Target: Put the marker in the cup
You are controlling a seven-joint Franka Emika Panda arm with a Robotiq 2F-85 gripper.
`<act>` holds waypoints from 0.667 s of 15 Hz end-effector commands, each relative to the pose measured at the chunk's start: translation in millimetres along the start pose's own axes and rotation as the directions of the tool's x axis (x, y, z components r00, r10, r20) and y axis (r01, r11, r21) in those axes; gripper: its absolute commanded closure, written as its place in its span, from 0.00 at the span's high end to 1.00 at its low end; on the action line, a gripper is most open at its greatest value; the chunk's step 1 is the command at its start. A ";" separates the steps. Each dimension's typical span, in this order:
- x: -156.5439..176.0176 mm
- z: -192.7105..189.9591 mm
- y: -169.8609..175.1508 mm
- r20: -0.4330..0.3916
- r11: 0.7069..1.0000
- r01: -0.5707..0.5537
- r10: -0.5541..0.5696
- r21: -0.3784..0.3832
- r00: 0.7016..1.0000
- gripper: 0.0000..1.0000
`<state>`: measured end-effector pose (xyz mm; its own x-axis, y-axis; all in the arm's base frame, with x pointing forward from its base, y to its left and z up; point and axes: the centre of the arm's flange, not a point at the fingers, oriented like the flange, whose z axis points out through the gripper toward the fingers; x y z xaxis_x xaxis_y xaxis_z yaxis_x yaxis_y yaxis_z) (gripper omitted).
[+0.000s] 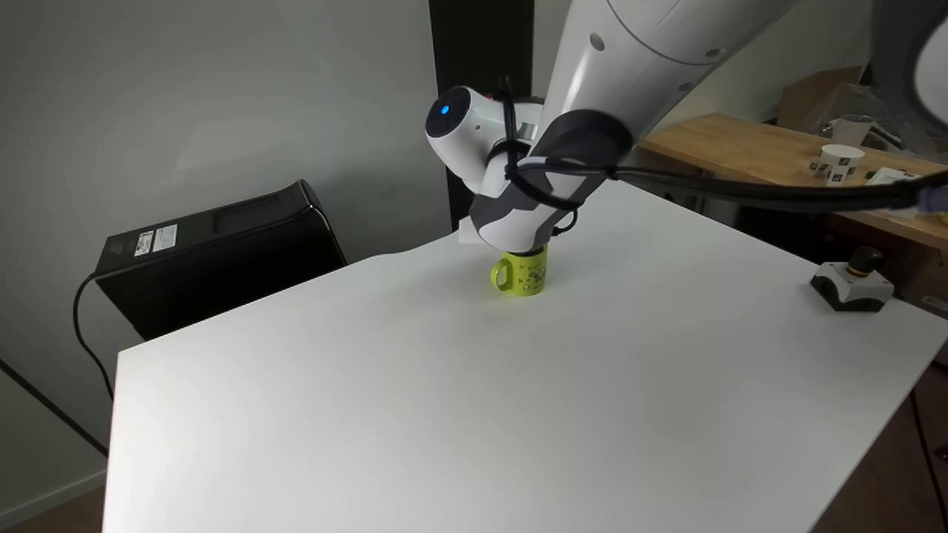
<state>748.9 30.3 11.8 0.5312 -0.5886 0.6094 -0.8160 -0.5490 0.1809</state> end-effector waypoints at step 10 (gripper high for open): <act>-22.1 -34.8 -2.2 0.027 1.000 0.009 -0.009 0.008 1.000 1.00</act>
<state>747.5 29.2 9.6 0.5337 -0.5889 0.6069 -0.8173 -0.5435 0.1915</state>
